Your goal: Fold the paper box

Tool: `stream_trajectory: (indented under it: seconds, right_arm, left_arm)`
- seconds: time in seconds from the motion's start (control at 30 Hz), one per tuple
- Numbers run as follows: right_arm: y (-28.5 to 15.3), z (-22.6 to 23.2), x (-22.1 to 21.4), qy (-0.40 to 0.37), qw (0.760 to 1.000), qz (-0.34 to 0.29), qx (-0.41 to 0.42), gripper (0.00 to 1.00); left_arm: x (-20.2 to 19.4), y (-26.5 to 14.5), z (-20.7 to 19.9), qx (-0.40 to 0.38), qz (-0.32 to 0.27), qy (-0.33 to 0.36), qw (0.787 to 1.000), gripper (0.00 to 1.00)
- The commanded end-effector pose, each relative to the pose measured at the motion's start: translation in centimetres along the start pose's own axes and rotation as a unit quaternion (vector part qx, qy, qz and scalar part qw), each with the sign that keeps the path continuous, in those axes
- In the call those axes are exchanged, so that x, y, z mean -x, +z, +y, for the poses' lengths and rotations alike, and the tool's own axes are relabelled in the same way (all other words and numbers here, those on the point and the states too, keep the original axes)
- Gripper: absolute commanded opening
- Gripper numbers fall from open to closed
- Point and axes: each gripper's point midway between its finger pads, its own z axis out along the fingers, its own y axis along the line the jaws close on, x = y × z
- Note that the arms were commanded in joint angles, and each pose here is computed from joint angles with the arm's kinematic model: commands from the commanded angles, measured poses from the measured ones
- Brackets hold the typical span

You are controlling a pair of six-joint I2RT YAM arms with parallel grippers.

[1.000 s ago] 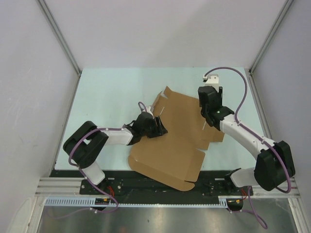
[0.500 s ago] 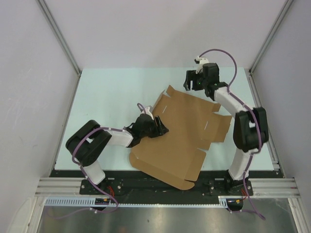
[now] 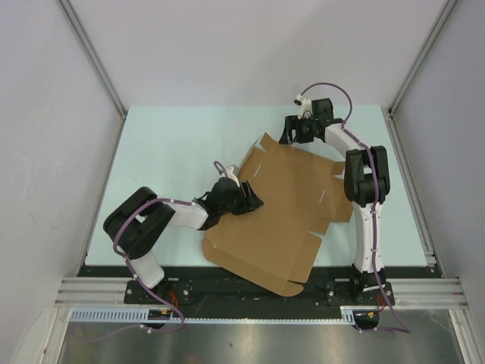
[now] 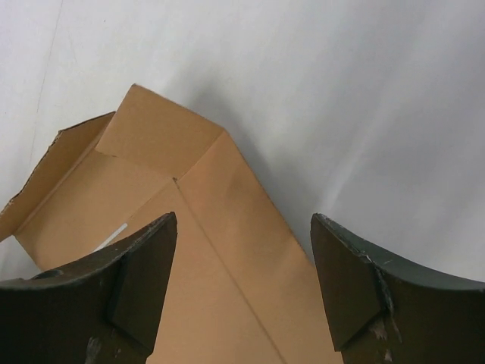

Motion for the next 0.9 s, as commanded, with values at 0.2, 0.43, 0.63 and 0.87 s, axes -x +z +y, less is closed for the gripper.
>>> stream_trajectory:
  seconds: [0.2, 0.43, 0.63, 0.87]
  right_arm:
    - [0.7, -2.1, 0.6, -0.005, 1.000, -0.006, 0.015, 0.75]
    - [1.9, -0.5, -0.2, -0.005, 0.999, 0.009, 0.032, 0.76]
    - [3.6, 1.3, -2.1, -0.019, 0.998, 0.036, 0.048, 0.75]
    - [3.6, 2.1, -3.4, -0.023, 0.997, 0.056, 0.051, 0.56]
  left_arm:
    - [-9.4, -3.0, 12.4, 0.214, 0.146, 0.002, 0.966, 0.61]
    - [-9.2, -2.9, 12.1, 0.210, 0.144, 0.003, 0.967, 0.61]
    - [-9.3, -3.0, 12.2, 0.208, 0.145, 0.002, 0.967, 0.61]
    - [-9.1, -2.8, 12.0, 0.204, 0.142, 0.002, 0.969, 0.61]
